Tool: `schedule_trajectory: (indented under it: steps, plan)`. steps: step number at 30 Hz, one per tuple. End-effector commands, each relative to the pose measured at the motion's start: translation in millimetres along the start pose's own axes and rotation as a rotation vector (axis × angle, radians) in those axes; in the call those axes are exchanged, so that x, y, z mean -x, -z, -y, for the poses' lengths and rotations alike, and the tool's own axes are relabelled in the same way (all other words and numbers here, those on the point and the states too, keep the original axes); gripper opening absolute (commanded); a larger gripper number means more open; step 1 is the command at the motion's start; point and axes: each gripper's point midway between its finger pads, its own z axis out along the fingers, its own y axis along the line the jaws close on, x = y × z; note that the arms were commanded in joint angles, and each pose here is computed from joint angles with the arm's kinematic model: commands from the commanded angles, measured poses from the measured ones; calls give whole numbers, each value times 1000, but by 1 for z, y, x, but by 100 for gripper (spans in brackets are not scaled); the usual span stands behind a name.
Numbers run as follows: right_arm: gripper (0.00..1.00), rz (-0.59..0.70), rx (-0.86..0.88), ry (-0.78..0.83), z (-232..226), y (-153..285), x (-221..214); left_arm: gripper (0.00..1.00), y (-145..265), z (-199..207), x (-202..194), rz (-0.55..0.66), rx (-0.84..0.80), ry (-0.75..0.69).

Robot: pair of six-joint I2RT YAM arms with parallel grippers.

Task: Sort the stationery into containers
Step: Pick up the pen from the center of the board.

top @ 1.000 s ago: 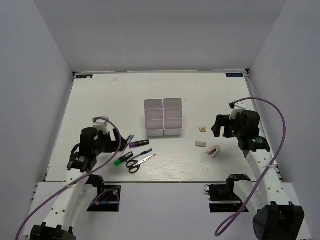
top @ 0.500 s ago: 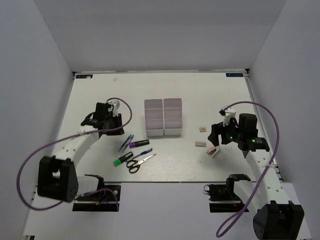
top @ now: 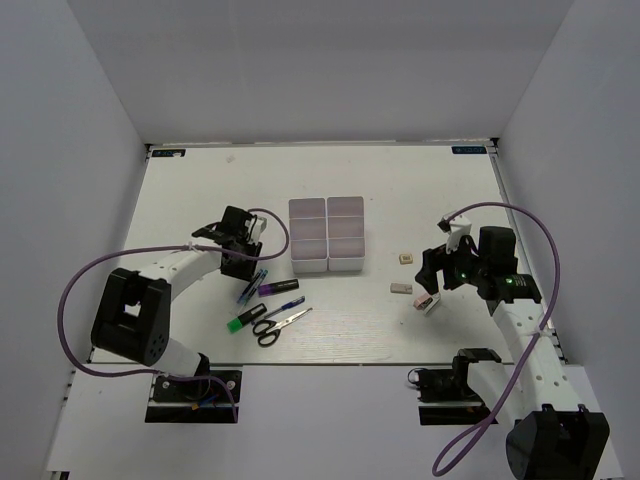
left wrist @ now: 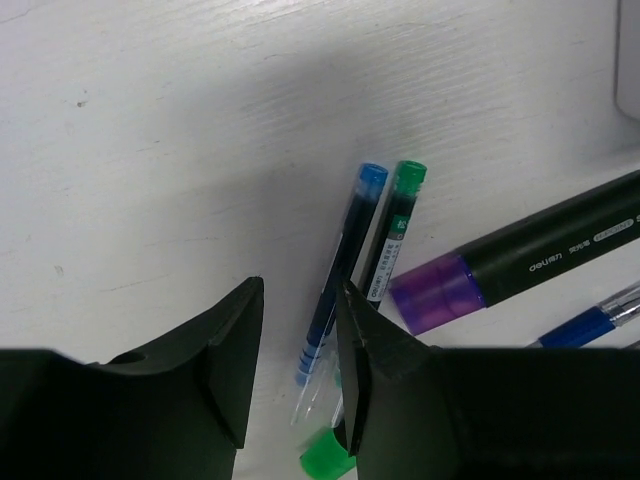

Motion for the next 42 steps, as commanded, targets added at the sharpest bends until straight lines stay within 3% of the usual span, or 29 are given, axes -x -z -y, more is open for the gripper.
schedule_trajectory:
  steps: [1, 15, 24, 27, 28, 30, 35, 37, 38, 41, 42]
  plan:
    - [83, 38, 17, 33, -5, 8, 17, 46, 0, -1, 2, 2, 23, -68]
    - [85, 38, 0, 31, -2, 10, 17, 37, -12, -2, -14, -70, 66, -117]
    - [86, 48, -9, 36, -2, 12, 19, 38, -22, -6, -34, -145, 100, -128]
    - [86, 52, -10, 38, -2, 13, 20, 24, -26, -10, -39, -172, 128, -143]
    - [86, 52, -10, 39, -2, 13, 20, 11, -25, -12, -39, -174, 142, -139]
    - [86, 56, -14, 41, -2, 14, 20, 1, -23, -14, -36, -173, 153, -137]
    - [90, 58, -17, 40, -2, 14, 21, 0, 20, -2, 23, 57, 107, -70]
    - [80, 58, -3, 42, -4, 13, 21, 0, 43, 6, 59, 169, 71, -40]
    - [57, 55, 1, 40, -5, 13, 20, 0, 59, 17, 71, 225, 13, -27]
    - [3, 70, 7, 41, -6, 13, 23, 0, 94, 47, 123, 403, -105, -12]
    - [0, 60, 10, 36, -6, 11, 20, 0, 105, 59, 141, 466, -147, -16]
